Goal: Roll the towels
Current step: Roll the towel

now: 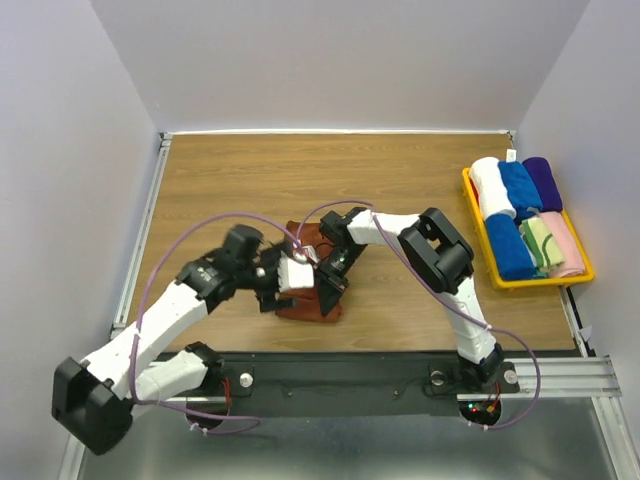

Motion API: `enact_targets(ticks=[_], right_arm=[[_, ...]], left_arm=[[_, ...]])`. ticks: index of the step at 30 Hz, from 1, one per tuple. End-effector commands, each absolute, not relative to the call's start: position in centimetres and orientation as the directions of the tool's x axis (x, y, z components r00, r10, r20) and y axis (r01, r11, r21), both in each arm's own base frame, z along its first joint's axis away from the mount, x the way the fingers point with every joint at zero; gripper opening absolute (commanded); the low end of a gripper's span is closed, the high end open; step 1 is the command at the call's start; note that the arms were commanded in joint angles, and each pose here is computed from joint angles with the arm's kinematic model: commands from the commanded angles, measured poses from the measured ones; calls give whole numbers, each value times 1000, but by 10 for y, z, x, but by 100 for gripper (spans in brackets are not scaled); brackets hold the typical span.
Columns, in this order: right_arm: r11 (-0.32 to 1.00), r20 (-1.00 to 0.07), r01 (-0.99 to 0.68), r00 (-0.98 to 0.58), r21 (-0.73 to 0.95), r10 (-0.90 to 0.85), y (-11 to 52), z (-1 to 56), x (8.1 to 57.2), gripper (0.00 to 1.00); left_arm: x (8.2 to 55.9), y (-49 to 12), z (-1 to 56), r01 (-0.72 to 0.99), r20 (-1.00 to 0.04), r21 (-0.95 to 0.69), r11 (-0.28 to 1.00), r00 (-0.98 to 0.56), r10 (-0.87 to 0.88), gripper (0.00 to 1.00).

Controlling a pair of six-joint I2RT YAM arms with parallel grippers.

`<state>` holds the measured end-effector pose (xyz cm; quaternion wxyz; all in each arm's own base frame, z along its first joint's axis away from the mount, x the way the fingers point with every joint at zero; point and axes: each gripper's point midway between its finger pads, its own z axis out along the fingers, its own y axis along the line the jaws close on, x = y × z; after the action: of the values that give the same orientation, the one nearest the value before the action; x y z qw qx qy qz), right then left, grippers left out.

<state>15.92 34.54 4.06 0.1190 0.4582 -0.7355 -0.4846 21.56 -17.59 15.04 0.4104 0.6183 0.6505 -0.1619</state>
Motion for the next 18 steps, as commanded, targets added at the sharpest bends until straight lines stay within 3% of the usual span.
enact_targets(ticks=[1, 5, 14, 16, 18], right_arm=[[122, -176, -416, -608, 901, -774, 341, 48, 156, 6], [133, -139, -362, -634, 922, -760, 339, 46, 163, 8], [146, -74, -269, -667, 952, -742, 338, 44, 174, 11], [144, -70, -257, -674, 955, -735, 339, 45, 175, 11], [145, -60, -241, -681, 960, -730, 340, 46, 175, 11]], left_arm=[[166, -190, 109, 954, -595, 300, 5, 183, 783, 99], [161, -209, 103, 947, -601, 322, -15, 216, 769, 99], [174, -235, 60, 927, -504, 368, -73, 264, 822, 99], [173, -238, 58, 926, -497, 367, -88, 275, 823, 93], [169, -237, 51, 928, -484, 358, -105, 281, 829, 80]])
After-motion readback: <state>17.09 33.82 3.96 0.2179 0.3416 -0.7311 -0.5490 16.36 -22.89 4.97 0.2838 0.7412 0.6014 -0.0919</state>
